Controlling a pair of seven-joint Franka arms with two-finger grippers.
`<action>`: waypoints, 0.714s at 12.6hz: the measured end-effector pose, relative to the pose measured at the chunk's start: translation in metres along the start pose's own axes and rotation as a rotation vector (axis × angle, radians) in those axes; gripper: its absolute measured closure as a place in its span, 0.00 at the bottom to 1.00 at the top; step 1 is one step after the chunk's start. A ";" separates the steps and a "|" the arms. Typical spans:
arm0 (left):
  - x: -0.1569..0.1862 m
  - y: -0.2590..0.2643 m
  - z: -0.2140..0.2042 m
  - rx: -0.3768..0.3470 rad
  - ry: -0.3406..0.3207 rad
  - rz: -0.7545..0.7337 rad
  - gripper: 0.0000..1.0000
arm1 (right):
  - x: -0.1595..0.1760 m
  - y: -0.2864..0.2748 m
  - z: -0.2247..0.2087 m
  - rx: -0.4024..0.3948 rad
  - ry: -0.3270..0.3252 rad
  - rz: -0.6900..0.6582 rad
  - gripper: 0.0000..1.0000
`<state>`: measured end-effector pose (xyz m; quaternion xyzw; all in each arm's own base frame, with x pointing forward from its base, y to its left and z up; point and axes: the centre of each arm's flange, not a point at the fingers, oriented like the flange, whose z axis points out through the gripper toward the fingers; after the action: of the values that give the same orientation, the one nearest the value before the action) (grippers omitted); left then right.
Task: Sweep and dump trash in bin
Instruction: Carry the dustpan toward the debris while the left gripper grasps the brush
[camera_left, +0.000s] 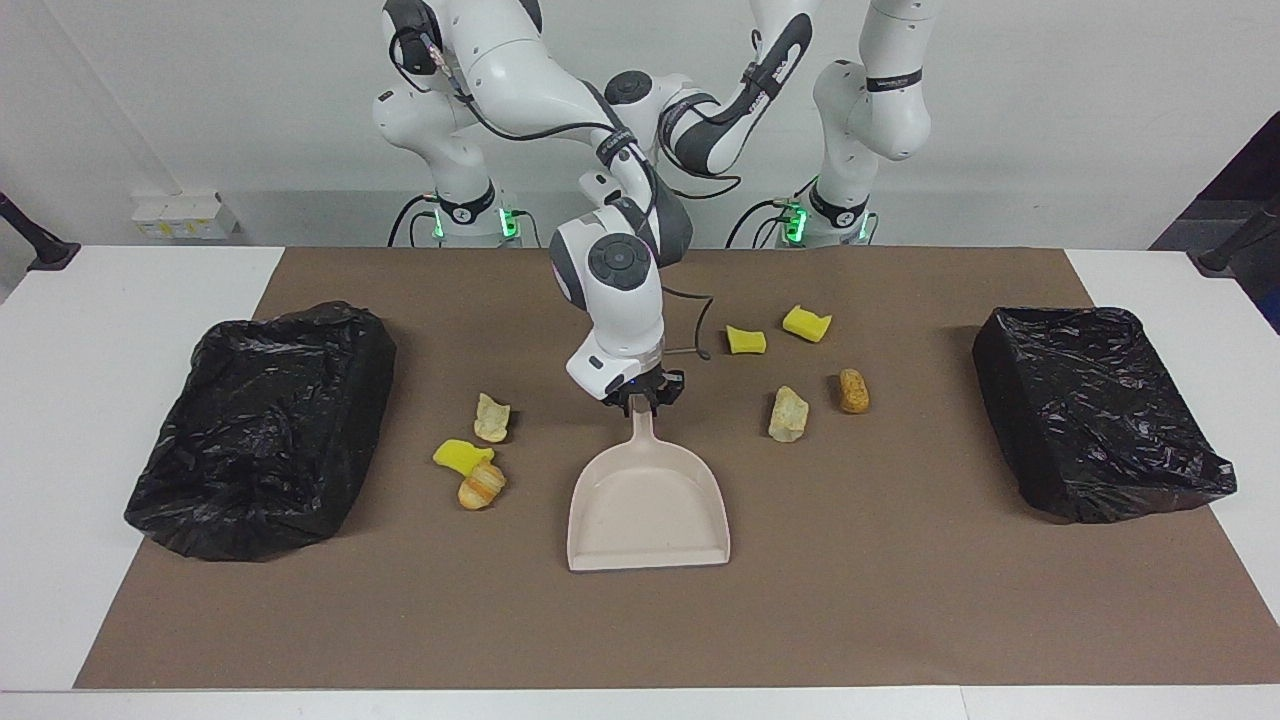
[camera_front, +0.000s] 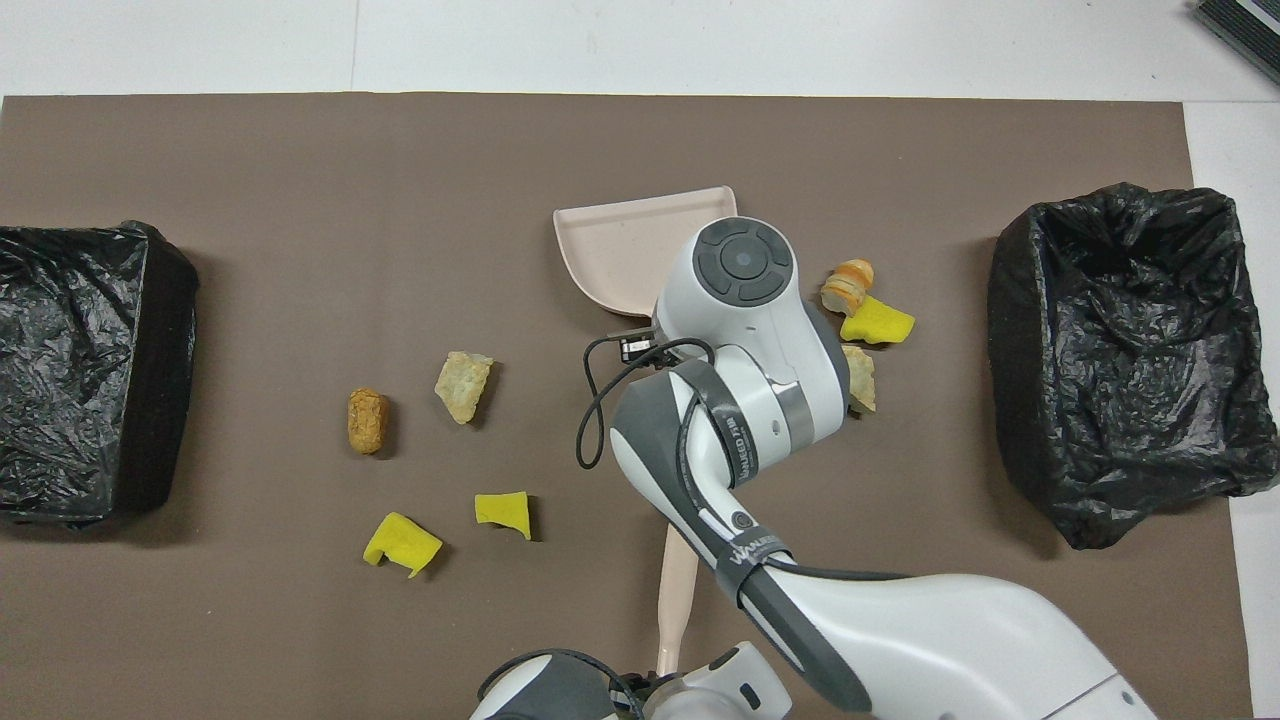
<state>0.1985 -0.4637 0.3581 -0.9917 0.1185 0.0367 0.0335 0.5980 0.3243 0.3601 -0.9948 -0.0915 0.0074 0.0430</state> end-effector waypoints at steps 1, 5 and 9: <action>0.005 -0.010 -0.011 0.023 -0.012 -0.015 0.74 | 0.004 0.015 -0.016 0.005 0.018 -0.066 0.68; 0.032 -0.077 -0.051 0.122 -0.023 -0.113 0.74 | -0.009 0.092 -0.097 0.010 -0.021 -0.376 0.68; 0.090 -0.168 -0.079 0.119 0.013 -0.293 0.74 | -0.043 0.127 -0.123 0.001 -0.071 -0.786 0.68</action>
<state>0.3307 -0.3278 0.4395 -0.9949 -0.0251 0.0181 0.0964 0.5819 0.1818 0.4722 -0.8832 -0.4667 0.0249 0.0399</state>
